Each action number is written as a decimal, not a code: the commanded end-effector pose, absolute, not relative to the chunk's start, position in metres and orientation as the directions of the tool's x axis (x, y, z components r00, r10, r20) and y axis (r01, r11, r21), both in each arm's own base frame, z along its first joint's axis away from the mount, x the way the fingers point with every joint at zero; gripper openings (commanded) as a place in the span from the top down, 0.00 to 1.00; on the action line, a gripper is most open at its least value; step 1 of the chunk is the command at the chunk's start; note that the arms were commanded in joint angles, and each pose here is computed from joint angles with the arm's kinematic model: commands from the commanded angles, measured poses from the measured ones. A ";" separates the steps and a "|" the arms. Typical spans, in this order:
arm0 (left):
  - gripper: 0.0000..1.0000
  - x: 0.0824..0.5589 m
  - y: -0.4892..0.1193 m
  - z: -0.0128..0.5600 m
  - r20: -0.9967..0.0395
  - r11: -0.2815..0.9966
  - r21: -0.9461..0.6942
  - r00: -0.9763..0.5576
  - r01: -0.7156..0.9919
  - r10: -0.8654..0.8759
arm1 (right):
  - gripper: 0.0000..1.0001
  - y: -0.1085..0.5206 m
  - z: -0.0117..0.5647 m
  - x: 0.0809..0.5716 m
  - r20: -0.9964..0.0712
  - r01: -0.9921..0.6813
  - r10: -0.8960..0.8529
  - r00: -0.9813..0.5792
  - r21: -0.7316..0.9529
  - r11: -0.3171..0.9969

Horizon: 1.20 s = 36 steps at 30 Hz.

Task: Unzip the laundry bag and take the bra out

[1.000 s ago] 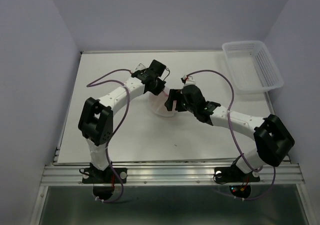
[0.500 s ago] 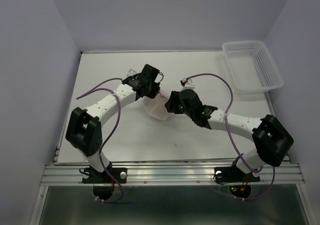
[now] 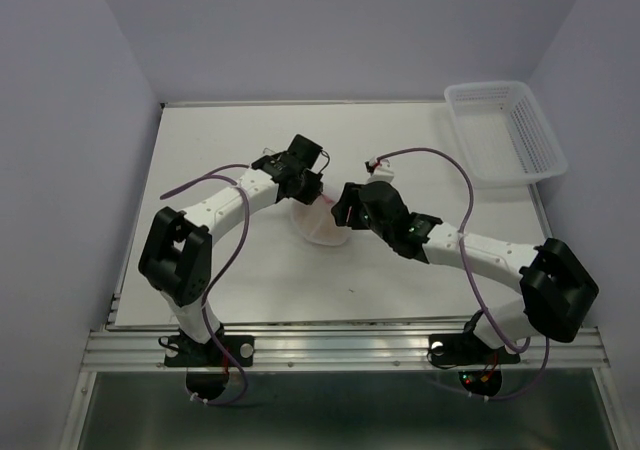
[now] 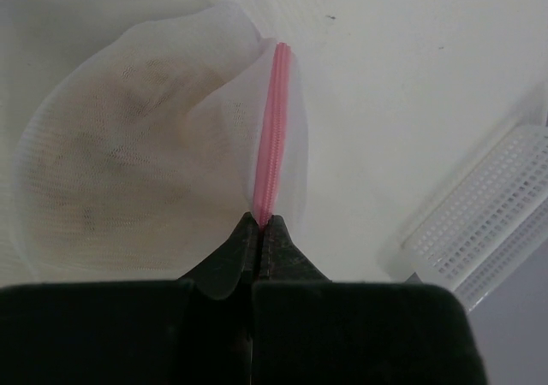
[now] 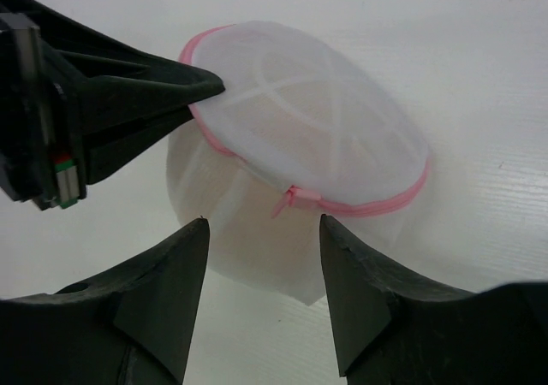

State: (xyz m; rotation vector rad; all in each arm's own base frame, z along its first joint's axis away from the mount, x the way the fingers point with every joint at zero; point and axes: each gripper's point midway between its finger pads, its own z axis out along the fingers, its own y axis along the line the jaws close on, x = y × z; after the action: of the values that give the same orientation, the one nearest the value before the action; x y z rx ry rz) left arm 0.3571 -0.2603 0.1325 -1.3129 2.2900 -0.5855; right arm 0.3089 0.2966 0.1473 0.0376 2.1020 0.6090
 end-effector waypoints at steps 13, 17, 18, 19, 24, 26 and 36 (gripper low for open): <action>1.00 0.345 -0.276 0.143 -0.106 0.464 -0.578 -0.502 -0.671 -0.858 | 0.49 0.297 0.130 0.306 -0.802 -0.170 0.245 -0.544 0.391 0.905; 1.00 0.342 -0.277 0.143 -0.100 0.458 -0.583 -0.500 -0.672 -0.860 | 0.54 0.301 0.132 0.312 -0.801 -0.138 0.305 -0.515 0.429 0.893; 1.00 0.343 -0.277 0.144 -0.100 0.455 -0.585 -0.497 -0.671 -0.862 | 0.55 0.301 0.131 0.313 -0.793 -0.118 0.329 -0.513 0.444 0.888; 1.00 0.342 -0.276 0.145 -0.101 0.453 -0.587 -0.495 -0.671 -0.863 | 0.55 0.301 0.132 0.314 -0.791 -0.111 0.339 -0.509 0.450 0.886; 1.00 0.342 -0.278 0.143 -0.098 0.456 -0.588 -0.501 -0.668 -0.860 | 0.61 0.302 0.138 0.319 -0.793 -0.108 0.392 -0.467 0.491 0.865; 1.00 0.341 -0.279 0.142 -0.098 0.462 -0.586 -0.507 -0.666 -0.856 | 0.64 0.299 0.140 0.321 -0.796 -0.097 0.400 -0.455 0.491 0.866; 1.00 0.343 -0.277 0.145 -0.115 0.468 -0.590 -0.505 -0.658 -0.856 | 0.92 0.293 0.135 0.319 -0.785 -0.058 0.413 -0.463 0.491 0.869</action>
State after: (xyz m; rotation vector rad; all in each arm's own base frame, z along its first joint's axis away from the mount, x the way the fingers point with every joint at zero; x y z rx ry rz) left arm 0.3474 -0.2795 0.1279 -1.2905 2.3462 -0.6554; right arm 0.3139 0.2921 0.1216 0.1916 2.0461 0.5342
